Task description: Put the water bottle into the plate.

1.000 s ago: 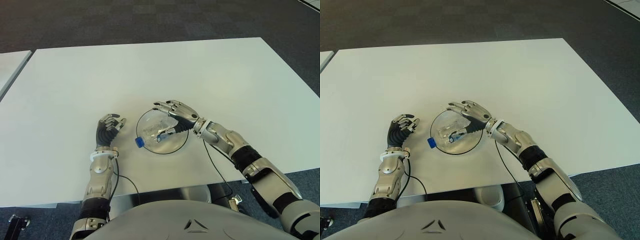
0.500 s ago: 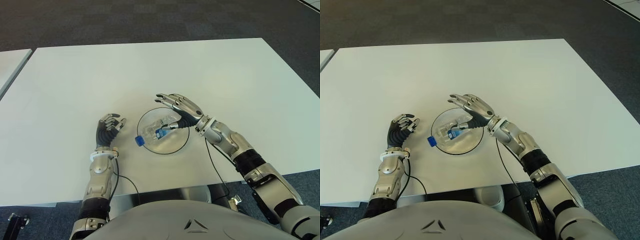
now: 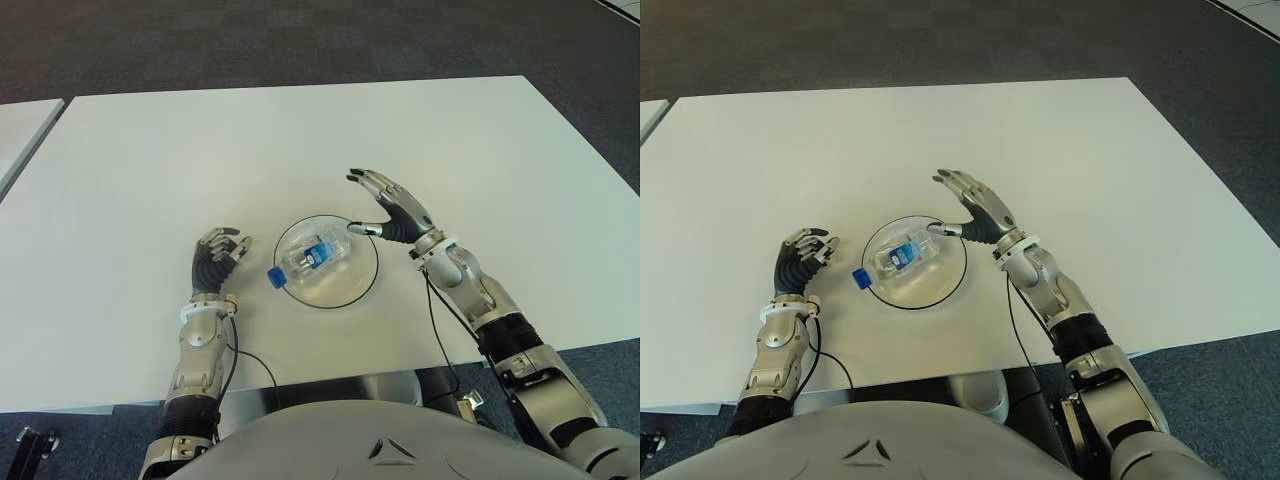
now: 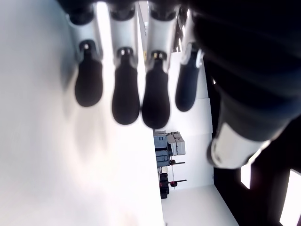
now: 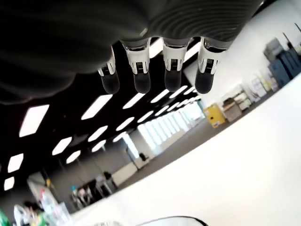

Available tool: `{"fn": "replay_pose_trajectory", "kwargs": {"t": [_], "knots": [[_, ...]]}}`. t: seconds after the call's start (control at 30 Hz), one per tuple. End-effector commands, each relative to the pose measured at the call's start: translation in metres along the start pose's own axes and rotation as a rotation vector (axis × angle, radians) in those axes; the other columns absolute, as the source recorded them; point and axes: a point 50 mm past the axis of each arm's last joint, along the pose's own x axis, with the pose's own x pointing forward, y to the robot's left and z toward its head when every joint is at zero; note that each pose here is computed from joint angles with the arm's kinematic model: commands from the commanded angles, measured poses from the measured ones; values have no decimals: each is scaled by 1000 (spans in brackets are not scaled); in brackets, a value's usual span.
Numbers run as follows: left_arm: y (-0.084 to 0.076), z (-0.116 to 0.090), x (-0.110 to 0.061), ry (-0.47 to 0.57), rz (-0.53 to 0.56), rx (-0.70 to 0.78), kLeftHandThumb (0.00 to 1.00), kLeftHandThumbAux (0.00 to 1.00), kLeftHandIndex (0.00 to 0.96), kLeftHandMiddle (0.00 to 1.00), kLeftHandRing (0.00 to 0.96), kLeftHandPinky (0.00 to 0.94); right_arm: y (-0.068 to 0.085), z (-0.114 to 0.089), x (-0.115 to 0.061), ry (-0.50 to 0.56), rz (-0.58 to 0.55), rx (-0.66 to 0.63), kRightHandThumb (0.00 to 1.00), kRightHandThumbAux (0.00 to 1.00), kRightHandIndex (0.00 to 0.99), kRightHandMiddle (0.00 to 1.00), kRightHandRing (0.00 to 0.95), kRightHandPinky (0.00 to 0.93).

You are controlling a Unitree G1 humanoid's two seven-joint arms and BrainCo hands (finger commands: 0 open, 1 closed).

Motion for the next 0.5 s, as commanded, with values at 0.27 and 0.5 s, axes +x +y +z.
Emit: {"fn": "replay_pose_trajectory", "kwargs": {"t": [0.27,0.5], "knots": [[0,-6,-3,38,4,17,702,715,434,686,674,653,0,-21,-16,76,-211,309,149,257,0,0,0,0],[-1,-5,-2,39,1,8,702,715,434,682,667,651,7,-29,-32,125,-346,370,104,434,0,0,0,18]]}}
